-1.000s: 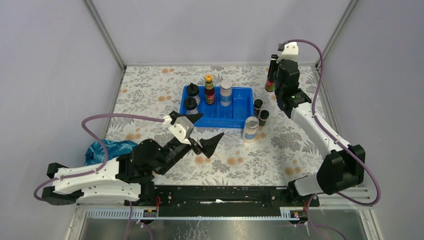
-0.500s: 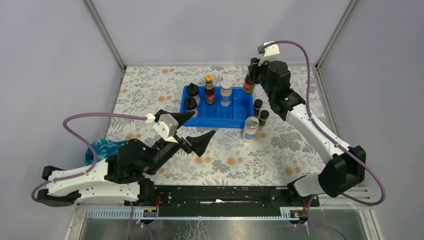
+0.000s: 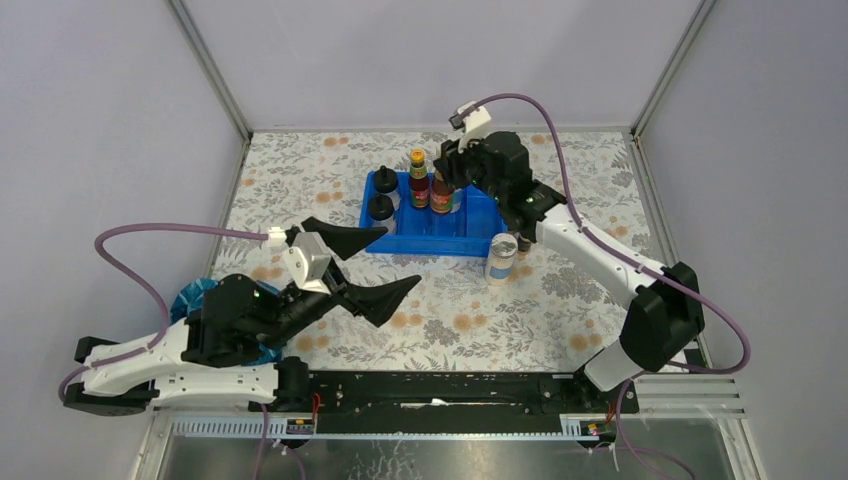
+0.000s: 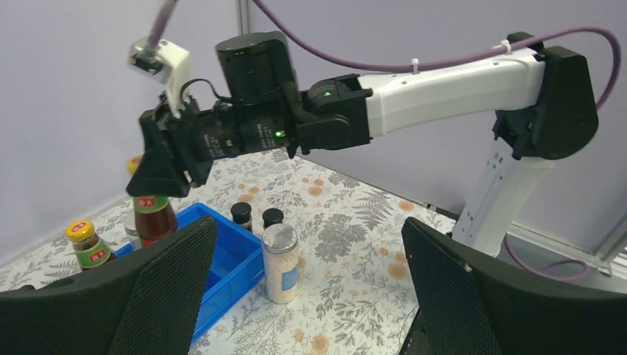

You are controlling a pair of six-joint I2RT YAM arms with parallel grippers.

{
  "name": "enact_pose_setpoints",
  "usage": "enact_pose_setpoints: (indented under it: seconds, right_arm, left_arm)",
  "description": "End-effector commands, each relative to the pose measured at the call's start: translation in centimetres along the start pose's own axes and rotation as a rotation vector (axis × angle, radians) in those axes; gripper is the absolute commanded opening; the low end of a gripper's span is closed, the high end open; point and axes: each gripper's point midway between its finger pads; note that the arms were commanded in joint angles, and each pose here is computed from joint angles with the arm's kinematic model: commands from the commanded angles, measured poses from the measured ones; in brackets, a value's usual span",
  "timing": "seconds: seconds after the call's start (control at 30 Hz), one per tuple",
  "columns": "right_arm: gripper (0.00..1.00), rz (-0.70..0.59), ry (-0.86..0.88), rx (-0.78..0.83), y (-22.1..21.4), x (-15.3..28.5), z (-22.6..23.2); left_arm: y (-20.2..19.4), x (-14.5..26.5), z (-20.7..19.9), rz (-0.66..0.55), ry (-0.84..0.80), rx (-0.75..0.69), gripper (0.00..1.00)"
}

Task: Organize the condiment bottles
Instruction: Place the bottle in the storage box.

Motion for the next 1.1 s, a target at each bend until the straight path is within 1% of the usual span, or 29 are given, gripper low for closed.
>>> enact_pose_setpoints:
  seconds: [0.0,0.5,1.07]
  right_arm:
    - [0.00,-0.252,0.110,0.031,8.8,0.4,3.1]
    - [0.00,-0.212,0.241,0.056,7.2,-2.2,6.8]
    - [0.00,-0.160,0.297,0.095,4.1,-5.3,8.2]
  left_arm:
    - [-0.1,0.0,-0.8,0.026,-0.059,-0.038,0.98]
    - [-0.9,0.1,-1.0,0.044,-0.071,-0.050,0.98]
    - [-1.6,0.2,-0.8,0.055,-0.066,-0.064,0.98]
Point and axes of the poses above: each gripper's point midway between its finger pads, its own x axis back along the fingers, its own z axis along the line the jaws close on, y = z × x, and after that the axes turned 1 degree about -x, right-handed
